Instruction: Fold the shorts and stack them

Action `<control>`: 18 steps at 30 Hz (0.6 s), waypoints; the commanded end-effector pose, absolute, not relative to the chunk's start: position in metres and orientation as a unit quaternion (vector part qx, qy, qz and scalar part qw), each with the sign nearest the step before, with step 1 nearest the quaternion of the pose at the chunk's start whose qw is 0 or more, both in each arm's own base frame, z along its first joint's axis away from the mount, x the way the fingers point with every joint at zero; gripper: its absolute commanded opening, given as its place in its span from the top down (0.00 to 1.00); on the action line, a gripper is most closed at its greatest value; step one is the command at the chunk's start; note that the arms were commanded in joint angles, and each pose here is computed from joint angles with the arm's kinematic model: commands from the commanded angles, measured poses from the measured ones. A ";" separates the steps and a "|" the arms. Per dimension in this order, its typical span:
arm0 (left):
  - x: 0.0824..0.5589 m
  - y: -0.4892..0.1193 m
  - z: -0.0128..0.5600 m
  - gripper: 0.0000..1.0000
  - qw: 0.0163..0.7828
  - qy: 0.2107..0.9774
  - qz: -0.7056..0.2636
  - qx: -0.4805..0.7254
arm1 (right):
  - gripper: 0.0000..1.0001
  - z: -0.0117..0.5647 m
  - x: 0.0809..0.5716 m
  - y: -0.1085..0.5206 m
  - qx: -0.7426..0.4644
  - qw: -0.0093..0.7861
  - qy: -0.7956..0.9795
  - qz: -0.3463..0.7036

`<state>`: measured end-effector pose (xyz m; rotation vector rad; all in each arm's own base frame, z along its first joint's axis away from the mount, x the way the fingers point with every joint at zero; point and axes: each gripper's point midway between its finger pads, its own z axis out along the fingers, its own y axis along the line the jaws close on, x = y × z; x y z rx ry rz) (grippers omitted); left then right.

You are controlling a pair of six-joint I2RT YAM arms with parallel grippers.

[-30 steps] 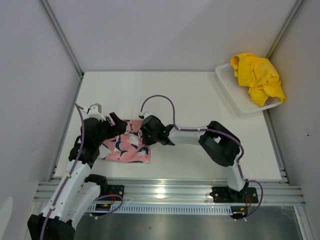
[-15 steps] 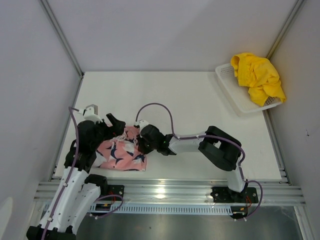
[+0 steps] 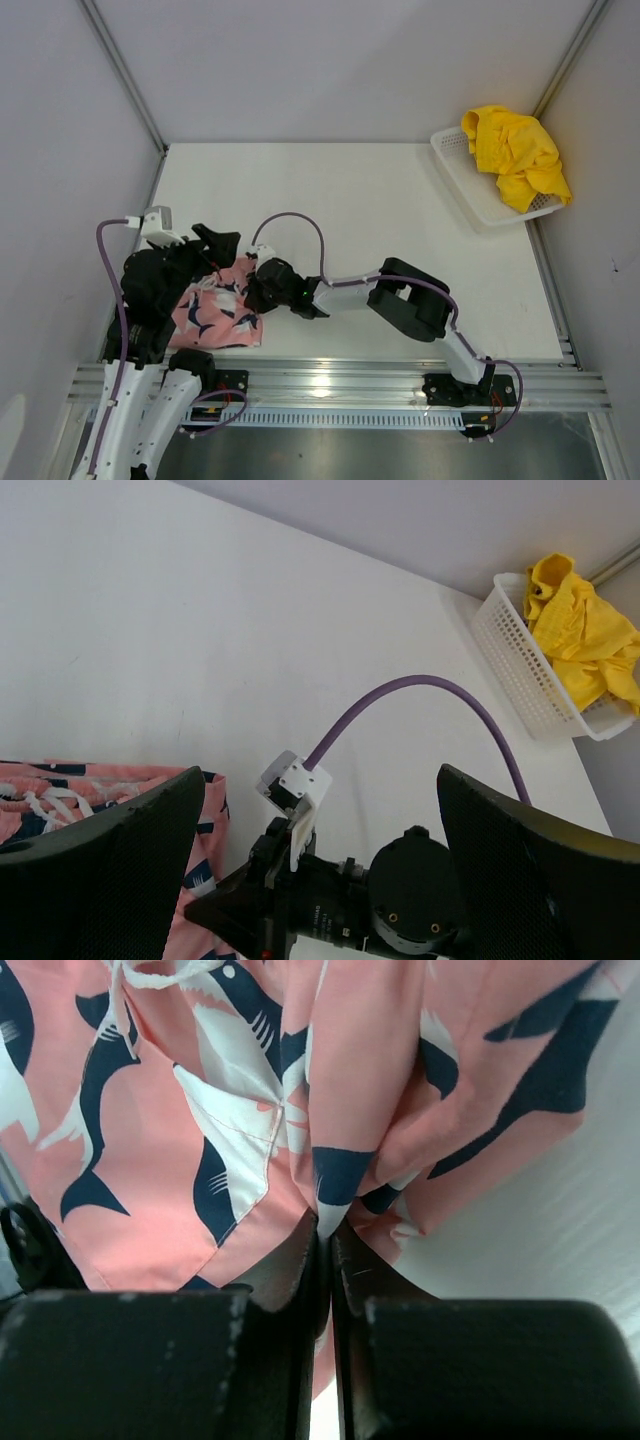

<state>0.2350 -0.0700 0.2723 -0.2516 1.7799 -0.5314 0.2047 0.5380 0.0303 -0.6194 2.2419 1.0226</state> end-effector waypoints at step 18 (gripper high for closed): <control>0.226 -0.070 0.274 0.01 0.582 0.782 -0.213 -0.070 | 0.24 0.161 0.297 0.394 -0.110 0.397 0.861 0.297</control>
